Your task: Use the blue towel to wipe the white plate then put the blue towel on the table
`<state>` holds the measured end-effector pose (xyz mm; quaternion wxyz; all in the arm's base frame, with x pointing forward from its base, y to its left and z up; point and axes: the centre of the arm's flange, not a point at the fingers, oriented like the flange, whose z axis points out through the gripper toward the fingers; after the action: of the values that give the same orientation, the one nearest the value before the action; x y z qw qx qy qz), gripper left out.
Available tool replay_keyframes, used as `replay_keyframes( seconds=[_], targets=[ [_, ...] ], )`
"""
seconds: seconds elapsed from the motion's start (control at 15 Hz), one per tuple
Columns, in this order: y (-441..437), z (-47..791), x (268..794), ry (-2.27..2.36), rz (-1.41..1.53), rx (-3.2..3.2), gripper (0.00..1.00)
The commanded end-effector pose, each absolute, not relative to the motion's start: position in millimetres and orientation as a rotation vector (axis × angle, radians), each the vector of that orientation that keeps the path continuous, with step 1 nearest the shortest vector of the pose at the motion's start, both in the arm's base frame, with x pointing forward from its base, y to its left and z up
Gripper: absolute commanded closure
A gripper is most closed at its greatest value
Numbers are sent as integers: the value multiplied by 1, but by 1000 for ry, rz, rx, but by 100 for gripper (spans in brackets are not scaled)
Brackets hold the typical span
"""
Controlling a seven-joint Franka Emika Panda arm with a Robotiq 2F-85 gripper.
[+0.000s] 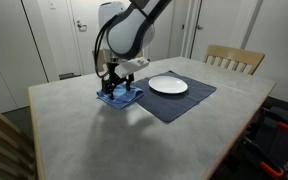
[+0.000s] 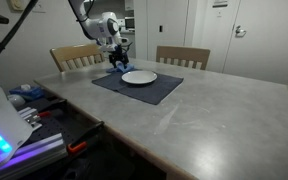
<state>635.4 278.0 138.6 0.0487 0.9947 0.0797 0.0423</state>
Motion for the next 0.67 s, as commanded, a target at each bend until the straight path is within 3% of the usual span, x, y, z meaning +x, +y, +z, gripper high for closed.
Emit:
replay_keyframes(
  seconds=[0.0, 0.07, 0.6],
  targets=[
    [274, 126, 630, 181, 101, 3052, 6],
    [273, 127, 630, 174, 85, 3063, 26],
    [270, 140, 631, 147, 47, 3118, 82]
  ],
)
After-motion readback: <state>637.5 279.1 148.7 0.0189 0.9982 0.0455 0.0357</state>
